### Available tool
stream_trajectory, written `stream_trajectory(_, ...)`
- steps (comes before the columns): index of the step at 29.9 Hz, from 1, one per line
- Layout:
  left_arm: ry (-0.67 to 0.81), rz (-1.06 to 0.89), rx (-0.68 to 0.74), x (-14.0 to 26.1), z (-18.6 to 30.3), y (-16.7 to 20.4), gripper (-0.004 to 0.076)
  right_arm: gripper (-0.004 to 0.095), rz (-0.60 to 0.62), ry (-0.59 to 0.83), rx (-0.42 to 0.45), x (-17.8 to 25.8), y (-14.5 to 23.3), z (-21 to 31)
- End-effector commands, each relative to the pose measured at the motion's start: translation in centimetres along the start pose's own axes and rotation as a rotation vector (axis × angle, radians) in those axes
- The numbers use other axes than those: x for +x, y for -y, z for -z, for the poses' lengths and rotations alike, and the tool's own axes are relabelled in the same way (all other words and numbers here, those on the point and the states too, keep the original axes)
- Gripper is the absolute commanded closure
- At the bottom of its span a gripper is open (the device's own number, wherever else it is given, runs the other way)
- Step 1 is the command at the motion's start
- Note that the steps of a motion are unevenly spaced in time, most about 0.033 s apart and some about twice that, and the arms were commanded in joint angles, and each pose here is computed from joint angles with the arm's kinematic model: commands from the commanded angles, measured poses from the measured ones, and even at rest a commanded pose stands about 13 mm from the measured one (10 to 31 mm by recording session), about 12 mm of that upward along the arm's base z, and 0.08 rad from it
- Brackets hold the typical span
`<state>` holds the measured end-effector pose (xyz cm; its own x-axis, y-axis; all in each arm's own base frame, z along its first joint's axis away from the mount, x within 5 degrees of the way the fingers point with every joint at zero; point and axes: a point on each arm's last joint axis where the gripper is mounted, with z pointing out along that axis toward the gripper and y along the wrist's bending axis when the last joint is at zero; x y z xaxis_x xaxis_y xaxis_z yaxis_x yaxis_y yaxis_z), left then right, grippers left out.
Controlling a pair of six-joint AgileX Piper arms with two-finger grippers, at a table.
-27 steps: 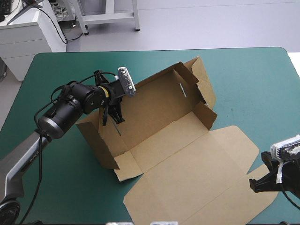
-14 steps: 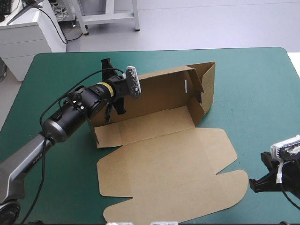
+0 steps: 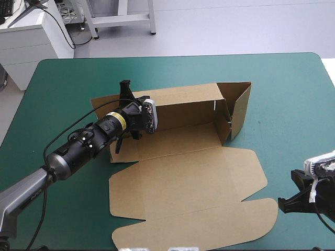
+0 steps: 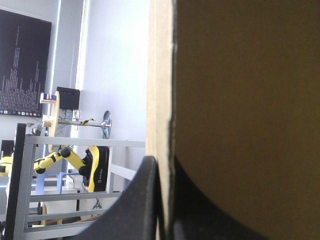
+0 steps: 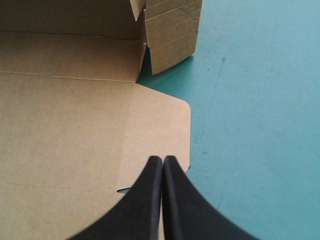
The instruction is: Fold the box
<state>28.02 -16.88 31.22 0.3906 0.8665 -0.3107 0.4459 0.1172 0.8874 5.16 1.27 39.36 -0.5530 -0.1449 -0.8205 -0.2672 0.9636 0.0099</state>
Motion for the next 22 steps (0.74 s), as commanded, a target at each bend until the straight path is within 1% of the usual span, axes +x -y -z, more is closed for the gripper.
stream_trajectory(1,0.051,0.019,-0.048,-0.6,0.8,-0.5,0.0732,0.0926,-0.007,0.083,-0.002,-1.1,0.0,0.6)
stream_trajectory(5,0.109,0.004,-0.089,-0.9,1.4,-0.2,0.0732,0.0919,-0.007,0.083,-0.002,-1.1,0.0,0.6)
stream_trajectory(8,0.115,0.004,-0.095,-0.9,1.8,-0.1,0.0732,0.0908,-0.009,0.081,-0.002,-1.2,0.0,0.5)
stream_trajectory(13,0.157,-0.025,-0.123,-1.1,2.1,0.4,0.0732,0.0789,-0.045,0.126,-0.008,-1.6,-0.1,0.5)
stream_trajectory(16,0.168,-0.023,-0.116,-0.9,2.2,1.1,0.0732,0.0693,-0.074,0.166,-0.016,-2.1,-0.1,0.4)
stream_trajectory(17,0.165,-0.023,-0.109,-0.8,2.2,1.4,0.0732,0.0645,-0.076,0.166,-0.016,-2.3,-0.1,0.4)
stream_trajectory(22,0.162,-0.022,-0.101,-0.7,2.2,1.7,0.0732,0.03,-0.083,0.162,-0.012,-4.5,-0.2,0.1)
